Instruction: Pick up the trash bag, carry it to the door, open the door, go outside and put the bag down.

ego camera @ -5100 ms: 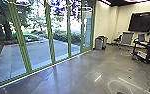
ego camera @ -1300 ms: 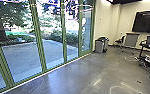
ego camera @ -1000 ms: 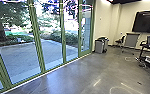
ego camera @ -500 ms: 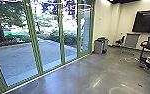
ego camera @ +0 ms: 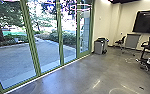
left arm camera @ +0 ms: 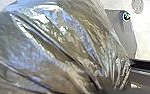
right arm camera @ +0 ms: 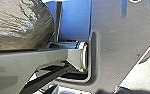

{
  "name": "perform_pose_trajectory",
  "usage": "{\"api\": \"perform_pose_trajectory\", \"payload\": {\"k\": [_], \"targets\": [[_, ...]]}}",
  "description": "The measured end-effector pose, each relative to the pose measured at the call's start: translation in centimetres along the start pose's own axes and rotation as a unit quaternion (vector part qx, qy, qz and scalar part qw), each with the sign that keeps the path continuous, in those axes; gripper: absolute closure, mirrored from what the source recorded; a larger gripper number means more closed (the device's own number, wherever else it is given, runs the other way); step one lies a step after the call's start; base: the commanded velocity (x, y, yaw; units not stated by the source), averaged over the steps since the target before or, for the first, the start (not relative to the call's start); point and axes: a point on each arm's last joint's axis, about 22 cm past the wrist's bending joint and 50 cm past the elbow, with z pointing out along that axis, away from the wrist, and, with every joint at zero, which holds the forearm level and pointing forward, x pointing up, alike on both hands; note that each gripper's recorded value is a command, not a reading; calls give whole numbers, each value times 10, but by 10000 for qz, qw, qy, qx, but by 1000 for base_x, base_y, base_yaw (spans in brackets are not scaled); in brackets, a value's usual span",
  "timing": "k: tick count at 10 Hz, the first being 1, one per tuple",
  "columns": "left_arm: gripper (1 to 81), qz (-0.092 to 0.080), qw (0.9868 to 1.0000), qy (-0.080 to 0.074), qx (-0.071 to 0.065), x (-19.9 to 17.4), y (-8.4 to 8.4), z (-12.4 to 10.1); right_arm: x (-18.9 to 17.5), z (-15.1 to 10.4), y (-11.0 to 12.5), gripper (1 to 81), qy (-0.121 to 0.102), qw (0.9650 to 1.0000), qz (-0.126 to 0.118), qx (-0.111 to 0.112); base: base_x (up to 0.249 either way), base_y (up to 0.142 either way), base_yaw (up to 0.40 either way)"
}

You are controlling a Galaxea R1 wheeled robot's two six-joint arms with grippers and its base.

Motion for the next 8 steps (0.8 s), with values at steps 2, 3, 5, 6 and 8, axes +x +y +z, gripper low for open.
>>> {"api": "perform_pose_trajectory", "payload": {"k": [2, 3, 5, 6, 8], "targets": [[811, 0, 10000, 0, 0, 0, 0, 0, 0, 0, 0, 10, -2, 10000, 1, 0, 155, -67, 0], [811, -1, 10000, -4, 0, 0, 0, 0, 0, 0, 0, 10, -4, 10000, 2, 0, 154, -67, 0], [811, -1, 10000, -4, 0, 0, 0, 0, 0, 0, 0, 10, -2, 10000, 1, 0, 154, -67, 0], [811, 0, 10000, -2, 0, 0, 0, 0, 0, 0, 0, 10, -2, 10000, 1, 0, 155, -67, 0], [811, 0, 10000, 0, 0, 0, 0, 0, 0, 0, 0, 10, -2, 10000, -1, 0, 154, -67, 0]]}}
